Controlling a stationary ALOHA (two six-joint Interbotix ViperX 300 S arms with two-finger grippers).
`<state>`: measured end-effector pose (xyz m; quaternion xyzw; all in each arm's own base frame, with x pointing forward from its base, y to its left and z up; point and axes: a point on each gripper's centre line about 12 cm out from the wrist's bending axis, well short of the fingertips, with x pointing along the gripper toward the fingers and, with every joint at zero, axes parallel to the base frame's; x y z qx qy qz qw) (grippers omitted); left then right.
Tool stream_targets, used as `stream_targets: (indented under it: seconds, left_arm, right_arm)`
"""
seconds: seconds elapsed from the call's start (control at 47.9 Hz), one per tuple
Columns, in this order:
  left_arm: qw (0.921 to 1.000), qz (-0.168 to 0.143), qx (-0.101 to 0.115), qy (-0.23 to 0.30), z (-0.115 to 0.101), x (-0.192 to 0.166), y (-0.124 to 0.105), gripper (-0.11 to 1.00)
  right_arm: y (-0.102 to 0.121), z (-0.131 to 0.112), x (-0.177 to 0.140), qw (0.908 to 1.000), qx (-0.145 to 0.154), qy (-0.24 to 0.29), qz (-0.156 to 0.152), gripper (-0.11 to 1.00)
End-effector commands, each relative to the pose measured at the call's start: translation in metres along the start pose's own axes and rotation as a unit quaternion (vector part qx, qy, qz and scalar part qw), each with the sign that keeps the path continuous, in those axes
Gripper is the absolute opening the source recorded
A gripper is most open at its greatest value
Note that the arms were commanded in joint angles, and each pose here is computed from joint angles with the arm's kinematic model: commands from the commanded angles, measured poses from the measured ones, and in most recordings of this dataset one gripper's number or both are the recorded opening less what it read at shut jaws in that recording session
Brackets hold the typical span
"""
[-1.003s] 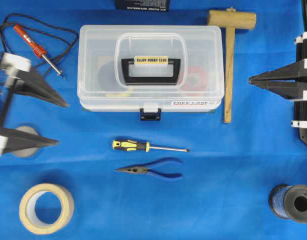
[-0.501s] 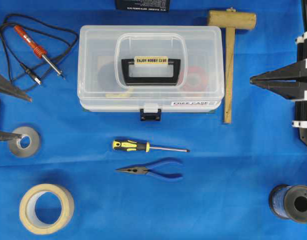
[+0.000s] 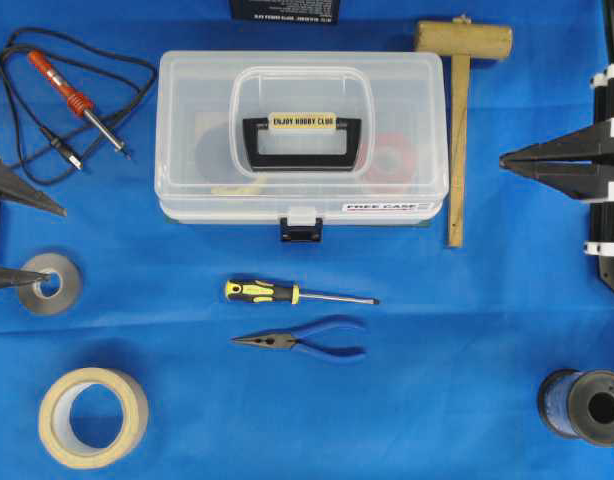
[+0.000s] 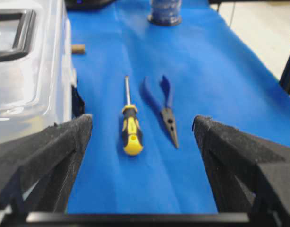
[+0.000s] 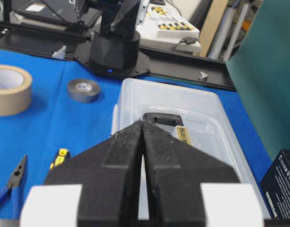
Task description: Close the tool box with the left arm.
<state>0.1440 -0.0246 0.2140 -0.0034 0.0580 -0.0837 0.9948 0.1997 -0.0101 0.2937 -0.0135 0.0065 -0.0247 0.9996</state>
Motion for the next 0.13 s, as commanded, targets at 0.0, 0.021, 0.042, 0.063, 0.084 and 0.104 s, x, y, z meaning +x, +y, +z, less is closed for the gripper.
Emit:
stream_targets:
  seconds: [0.0,0.021,0.042,0.063,0.084,0.104]
  left_arm:
    - [1.0,-0.001,-0.001,-0.005,0.0041,0.0011,-0.0003,0.86]
    - [1.0,-0.001,-0.002,-0.005,0.0041,0.0011,-0.0003,0.86]
    - [1.0,0.0,-0.002,-0.004,0.0039,0.0013,0.0,0.86]
    - [1.0,-0.001,-0.001,-0.003,0.0033,0.0012,-0.0002,0.86]
    - [1.0,-0.001,-0.001,-0.004,0.0035,0.0011,-0.0002,0.86]
    - [1.0,-0.001,-0.002,-0.004,0.0035,0.0011,-0.0002,0.86]
  right_arm:
    - [-0.0006,0.0123,0.0014,0.9999,0.0,-0.016,-0.001,0.0]
    - [-0.0006,0.0123,0.0014,0.9999,0.0,-0.016,-0.001,0.0]
    - [-0.0006,0.0123,0.0014,0.9999,0.0,-0.016,-0.001,0.0]
    - [-0.0006,0.0123,0.0014,0.9999,0.0,-0.016,-0.001,0.0]
    - [-0.0006,0.0123,0.0014,0.9999,0.0,-0.016,-0.001,0.0]
    - [-0.0006,0.0123,0.0014,0.9999,0.0,-0.016,-0.001,0.0]
